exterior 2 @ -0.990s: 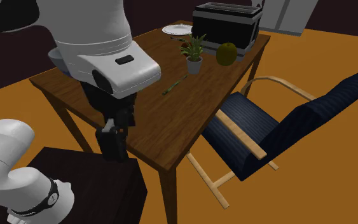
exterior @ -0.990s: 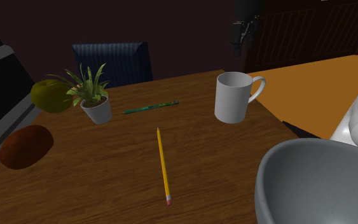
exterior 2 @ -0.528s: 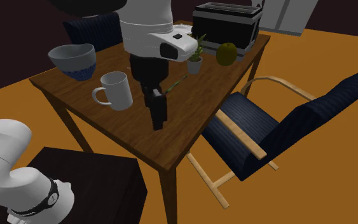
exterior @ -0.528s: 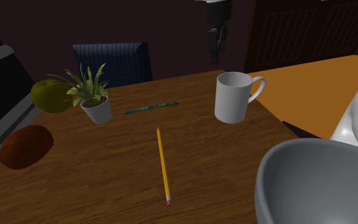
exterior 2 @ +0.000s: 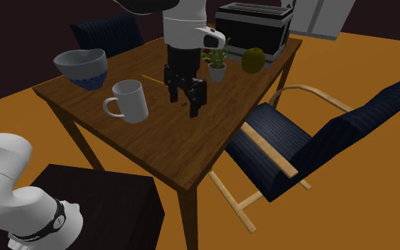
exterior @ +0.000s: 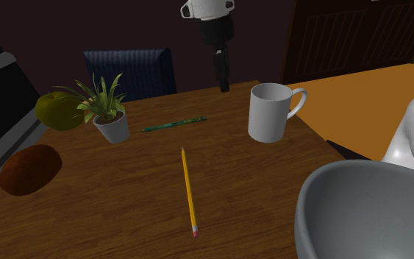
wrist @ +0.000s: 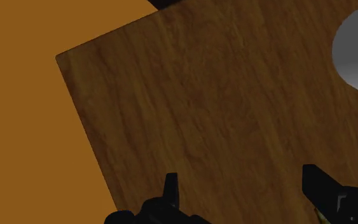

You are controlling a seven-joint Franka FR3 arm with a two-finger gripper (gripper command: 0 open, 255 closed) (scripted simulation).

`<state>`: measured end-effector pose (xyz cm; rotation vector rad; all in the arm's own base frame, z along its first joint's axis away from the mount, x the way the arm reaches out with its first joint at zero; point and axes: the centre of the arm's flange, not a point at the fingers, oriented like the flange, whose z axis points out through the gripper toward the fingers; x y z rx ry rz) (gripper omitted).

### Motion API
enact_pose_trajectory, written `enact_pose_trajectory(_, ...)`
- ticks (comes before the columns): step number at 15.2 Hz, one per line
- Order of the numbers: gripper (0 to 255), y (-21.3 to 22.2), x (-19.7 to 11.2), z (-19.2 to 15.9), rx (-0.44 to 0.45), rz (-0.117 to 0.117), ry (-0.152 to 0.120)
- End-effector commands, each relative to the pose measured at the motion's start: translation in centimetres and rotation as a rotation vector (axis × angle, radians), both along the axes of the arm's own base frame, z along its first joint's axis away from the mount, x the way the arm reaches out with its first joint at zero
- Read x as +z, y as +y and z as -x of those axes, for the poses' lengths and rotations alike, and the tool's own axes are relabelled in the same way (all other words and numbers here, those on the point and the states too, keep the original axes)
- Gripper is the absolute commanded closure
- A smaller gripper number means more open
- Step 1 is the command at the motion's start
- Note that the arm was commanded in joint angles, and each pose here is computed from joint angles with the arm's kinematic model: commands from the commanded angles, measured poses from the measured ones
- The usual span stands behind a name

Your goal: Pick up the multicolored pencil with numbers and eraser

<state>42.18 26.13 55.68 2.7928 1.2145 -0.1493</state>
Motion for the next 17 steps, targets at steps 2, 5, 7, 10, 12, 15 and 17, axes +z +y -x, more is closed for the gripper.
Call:
enact_pose_trajectory(2, 0, 4.3, -0.6, 0.8, 0.124, 0.014, 0.017)
enact_pose_trajectory(5, 0, 8.3, -1.3, 2.0, 0.247, 0.029, 0.034)
enact_pose_trajectory(7, 0, 10.1, -1.7, 2.7, 0.302, 0.035, 0.041)
enact_pose_trajectory(10, 0, 10.1, -3.2, 2.7, 0.302, 0.035, 0.041)
enact_pose_trajectory(12, 0, 10.1, -4.3, 2.7, 0.302, 0.035, 0.041)
enact_pose_trajectory(15, 0, 10.1, -5.7, 2.7, 0.302, 0.035, 0.041)
enact_pose_trajectory(17, 255, 10.1, -5.6, 2.7, 0.302, 0.035, 0.041)
